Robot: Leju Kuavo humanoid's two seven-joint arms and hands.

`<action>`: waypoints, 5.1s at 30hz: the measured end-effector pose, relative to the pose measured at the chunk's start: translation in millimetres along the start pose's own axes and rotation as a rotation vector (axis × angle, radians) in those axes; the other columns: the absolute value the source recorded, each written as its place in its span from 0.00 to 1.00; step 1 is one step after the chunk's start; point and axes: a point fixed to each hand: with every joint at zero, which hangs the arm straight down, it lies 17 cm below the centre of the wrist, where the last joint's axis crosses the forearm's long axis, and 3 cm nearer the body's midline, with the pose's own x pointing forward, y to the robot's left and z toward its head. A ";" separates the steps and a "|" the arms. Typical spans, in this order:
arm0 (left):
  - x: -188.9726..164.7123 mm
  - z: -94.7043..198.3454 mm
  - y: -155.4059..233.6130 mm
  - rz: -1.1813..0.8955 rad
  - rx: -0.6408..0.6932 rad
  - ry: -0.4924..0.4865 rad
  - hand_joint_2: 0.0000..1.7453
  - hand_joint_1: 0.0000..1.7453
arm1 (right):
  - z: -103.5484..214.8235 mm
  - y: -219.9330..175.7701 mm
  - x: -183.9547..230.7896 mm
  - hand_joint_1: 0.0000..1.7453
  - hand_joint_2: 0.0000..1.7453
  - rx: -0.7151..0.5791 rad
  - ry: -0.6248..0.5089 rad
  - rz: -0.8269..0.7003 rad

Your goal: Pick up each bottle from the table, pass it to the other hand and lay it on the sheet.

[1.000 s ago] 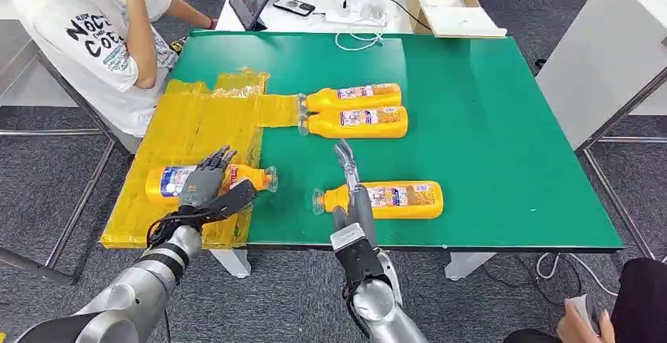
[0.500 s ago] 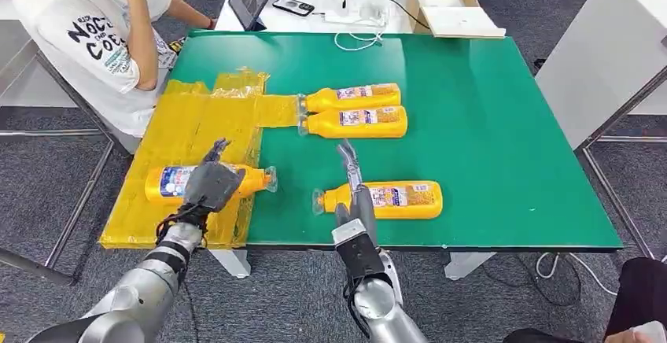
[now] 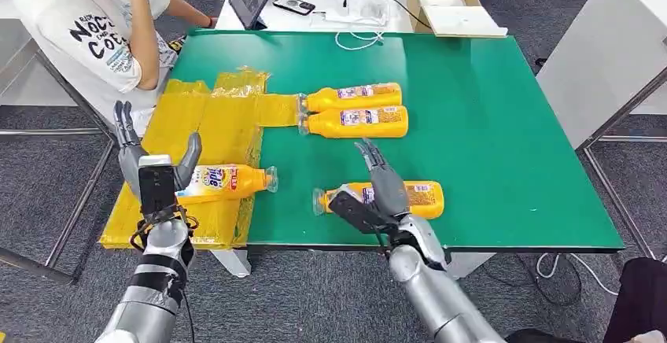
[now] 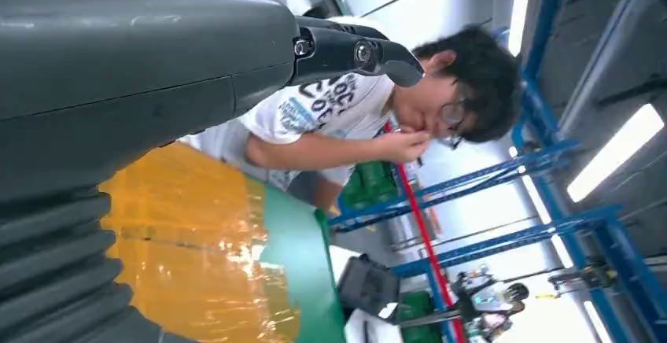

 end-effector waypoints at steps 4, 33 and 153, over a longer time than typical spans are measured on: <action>7.2 6.9 2.0 0.014 -0.003 -0.013 1.00 0.00 | 3.1 -4.8 -50.4 0.00 1.00 0.114 0.101 0.078; 14.5 32.9 -34.4 0.071 -0.118 -0.005 1.00 0.00 | 20.9 -17.2 -119.1 0.00 1.00 0.355 0.217 0.078; 118.8 151.0 -166.3 1.245 -0.769 0.407 1.00 0.00 | 10.9 73.4 86.4 1.00 1.00 -0.086 -0.166 -0.131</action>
